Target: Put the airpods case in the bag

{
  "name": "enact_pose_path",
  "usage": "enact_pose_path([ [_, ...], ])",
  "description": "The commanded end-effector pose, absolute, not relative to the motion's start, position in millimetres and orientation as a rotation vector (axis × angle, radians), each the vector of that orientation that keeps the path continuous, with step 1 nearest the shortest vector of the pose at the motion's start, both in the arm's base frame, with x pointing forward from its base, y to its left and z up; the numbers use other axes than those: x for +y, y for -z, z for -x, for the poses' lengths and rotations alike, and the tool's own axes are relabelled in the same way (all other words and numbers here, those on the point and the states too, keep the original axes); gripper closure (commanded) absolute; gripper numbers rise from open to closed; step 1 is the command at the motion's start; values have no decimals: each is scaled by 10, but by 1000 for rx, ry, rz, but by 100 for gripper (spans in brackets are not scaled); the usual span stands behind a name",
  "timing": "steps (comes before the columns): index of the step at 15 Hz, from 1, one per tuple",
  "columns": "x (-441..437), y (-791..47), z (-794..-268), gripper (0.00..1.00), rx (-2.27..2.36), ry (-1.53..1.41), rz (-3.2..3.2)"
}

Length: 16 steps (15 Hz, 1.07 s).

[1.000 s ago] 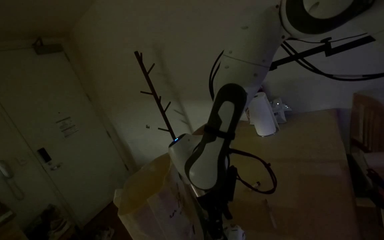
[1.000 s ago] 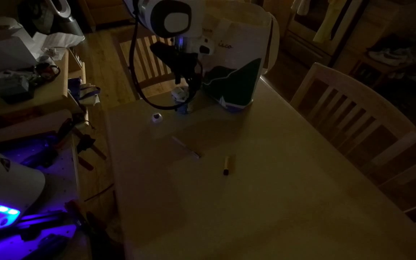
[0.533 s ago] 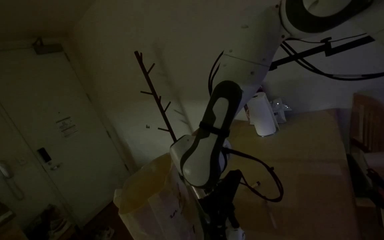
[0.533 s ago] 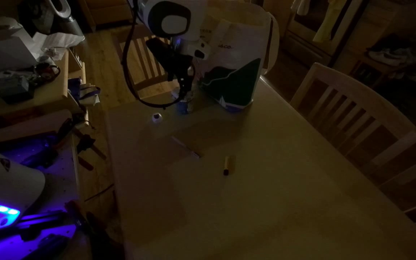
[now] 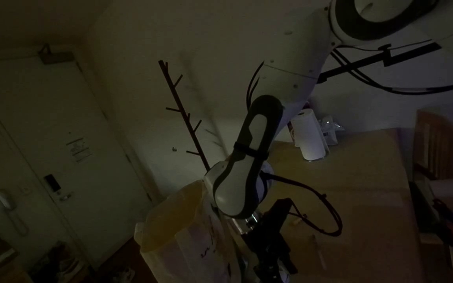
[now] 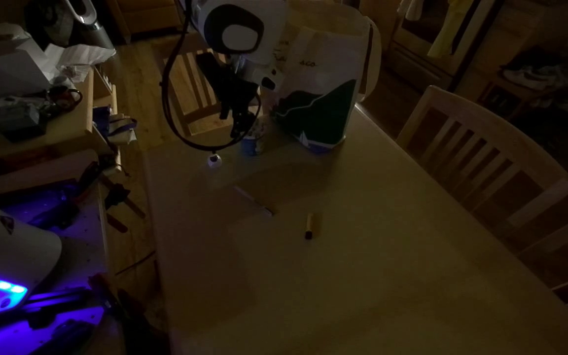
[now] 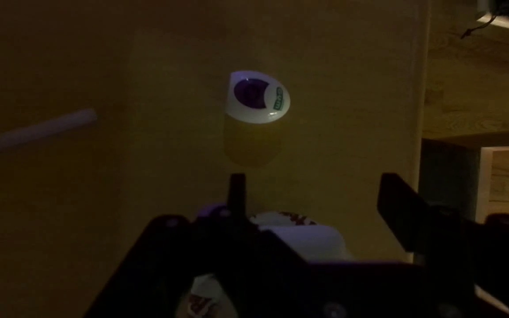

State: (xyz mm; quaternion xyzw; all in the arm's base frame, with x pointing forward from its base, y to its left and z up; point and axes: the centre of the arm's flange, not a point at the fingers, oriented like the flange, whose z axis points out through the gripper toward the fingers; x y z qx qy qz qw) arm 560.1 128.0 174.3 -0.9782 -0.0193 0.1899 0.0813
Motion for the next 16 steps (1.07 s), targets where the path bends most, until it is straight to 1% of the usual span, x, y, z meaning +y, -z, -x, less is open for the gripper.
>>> enact_pose_path([
  [1,1250,-1704,-5604,54,-24,-618,2899],
  [2,1248,-1686,-5598,59,-25,-624,2899],
  [3,1244,-1667,-5594,17,-14,-626,2895],
  [4,1246,-1653,-5588,21,-23,-635,2897],
  [5,1247,-1642,-5584,20,-25,-641,2898],
  [7,1250,-1617,-5574,10,-27,-643,2908],
  [8,1259,-1612,-5569,3,-33,-633,2928],
  [10,1283,-1617,-5561,0,-56,-618,2959],
  [16,1350,-1651,-5560,0,-145,-547,3037],
])
